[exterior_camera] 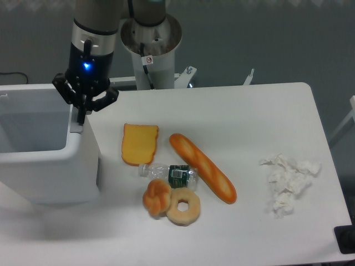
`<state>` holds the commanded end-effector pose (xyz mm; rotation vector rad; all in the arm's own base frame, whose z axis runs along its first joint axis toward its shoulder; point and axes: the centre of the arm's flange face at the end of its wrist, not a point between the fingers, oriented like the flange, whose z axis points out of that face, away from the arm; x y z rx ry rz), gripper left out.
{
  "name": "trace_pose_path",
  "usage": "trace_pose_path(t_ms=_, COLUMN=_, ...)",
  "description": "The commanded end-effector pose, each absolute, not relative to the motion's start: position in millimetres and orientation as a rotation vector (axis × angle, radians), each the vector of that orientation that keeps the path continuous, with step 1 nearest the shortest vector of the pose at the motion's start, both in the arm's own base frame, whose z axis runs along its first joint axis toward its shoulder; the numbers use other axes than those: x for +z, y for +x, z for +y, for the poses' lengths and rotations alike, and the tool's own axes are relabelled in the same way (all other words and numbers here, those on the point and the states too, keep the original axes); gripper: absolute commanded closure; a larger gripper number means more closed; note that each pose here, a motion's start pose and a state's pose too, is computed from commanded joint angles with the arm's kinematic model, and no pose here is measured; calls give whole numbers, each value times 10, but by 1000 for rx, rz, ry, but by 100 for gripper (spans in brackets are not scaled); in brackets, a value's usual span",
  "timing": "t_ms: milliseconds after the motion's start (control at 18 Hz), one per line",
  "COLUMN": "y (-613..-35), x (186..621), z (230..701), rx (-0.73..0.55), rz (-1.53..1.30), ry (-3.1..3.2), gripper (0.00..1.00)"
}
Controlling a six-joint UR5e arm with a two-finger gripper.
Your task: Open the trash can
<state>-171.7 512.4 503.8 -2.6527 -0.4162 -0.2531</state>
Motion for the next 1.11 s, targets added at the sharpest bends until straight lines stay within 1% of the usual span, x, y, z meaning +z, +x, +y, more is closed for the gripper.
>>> trace_pose_path(t_ms=56, y=-1728, x=5077, z=5127, rx=-249, rz=-415, ry=-2646, gripper=91)
trace_pose_path(t_ms=111, y=-1740, x=5127, z=5131, rx=-241, rz=-411, ry=-2637, gripper=83)
trace_pose_path(t_ms=167, y=-1750, x=5151, z=5131, rx=-236, rz=-407, ry=-2634, gripper=79)
trace_pose_path(t_ms=222, y=-1788, x=5176, z=5128, rx=-229, rz=-407, ry=-2628, gripper=69)
trace_pose_path(t_ms=389, y=-2003, x=5247, z=5145, rx=-193, rz=-427, ry=-2610, gripper=56)
trace_pose_path(t_ms=444, y=-2127, x=5237, z=5168, rx=-186, rz=-438, ry=-2609, gripper=54)
trace_pose_path(t_ms=500, y=-2245, x=5234, z=5179, rx=-177, rz=-448, ry=-2607, gripper=48)
trace_pose_path(t_ms=667, y=-2599, x=5103, z=5246, rx=-143, rz=-501, ry=-2619, gripper=15)
trace_pose_path(t_ms=722, y=-2714, x=5036, z=5253, rx=-123, rz=-526, ry=-2633, gripper=5)
trace_pose_path(t_ms=778, y=-2842, x=4989, z=5258, rx=-94, rz=-545, ry=-2637, gripper=0)
trace_pose_path(t_ms=889, y=-3083, x=4863, z=5247, rx=-34, rz=-535, ry=-2644, gripper=0)
trace_pose_path(t_ms=1000, y=-3269, x=4669, z=5244, rx=23, rz=-452, ry=-2705, gripper=0)
trace_pose_path(t_ms=1111, y=-3527, x=4504, z=5115, rx=99, rz=-420, ry=-2766, gripper=0)
